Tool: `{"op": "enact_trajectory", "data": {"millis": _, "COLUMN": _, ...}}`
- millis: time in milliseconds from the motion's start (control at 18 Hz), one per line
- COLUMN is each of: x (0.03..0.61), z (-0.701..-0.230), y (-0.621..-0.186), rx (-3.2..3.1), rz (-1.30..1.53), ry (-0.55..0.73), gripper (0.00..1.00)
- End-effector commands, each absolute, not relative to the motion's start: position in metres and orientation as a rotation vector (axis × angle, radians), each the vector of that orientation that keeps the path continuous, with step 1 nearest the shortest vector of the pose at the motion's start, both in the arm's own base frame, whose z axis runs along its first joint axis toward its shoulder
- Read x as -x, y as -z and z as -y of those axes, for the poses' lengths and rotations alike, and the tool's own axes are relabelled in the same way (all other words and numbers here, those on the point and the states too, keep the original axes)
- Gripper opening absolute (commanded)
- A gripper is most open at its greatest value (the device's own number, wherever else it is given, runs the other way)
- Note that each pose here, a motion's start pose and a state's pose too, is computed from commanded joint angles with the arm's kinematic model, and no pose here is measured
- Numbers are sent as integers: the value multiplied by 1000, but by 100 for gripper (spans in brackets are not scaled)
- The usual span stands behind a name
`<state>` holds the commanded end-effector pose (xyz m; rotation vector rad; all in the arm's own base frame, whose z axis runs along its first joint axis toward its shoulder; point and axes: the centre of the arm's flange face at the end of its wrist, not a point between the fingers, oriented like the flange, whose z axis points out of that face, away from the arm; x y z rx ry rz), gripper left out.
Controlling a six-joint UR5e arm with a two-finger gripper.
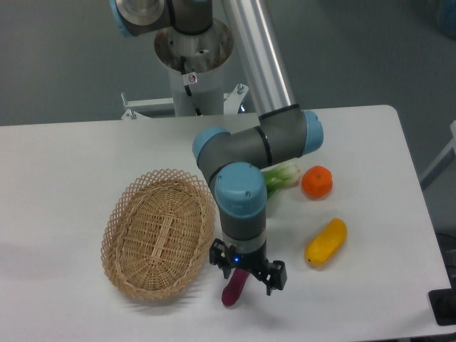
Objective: Place the sweet potato on the table
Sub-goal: 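Lower the sweet potato onto the table, open the gripper, withdraw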
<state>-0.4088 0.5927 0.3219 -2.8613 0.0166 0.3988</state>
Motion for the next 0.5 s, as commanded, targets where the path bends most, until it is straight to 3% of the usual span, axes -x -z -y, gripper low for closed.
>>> {"op": "enact_trajectory", "data": {"millis": 278, "x": 450, "z": -541, "y": -382, "rx": 2851, "rz": -99, "ry": -565, "gripper": 100}}
{"op": "enact_trajectory", "data": {"millis": 500, "x": 466, "z": -492, "y": -425, "rx": 2917, "rz": -168, "ry": -544, "gripper": 100}}
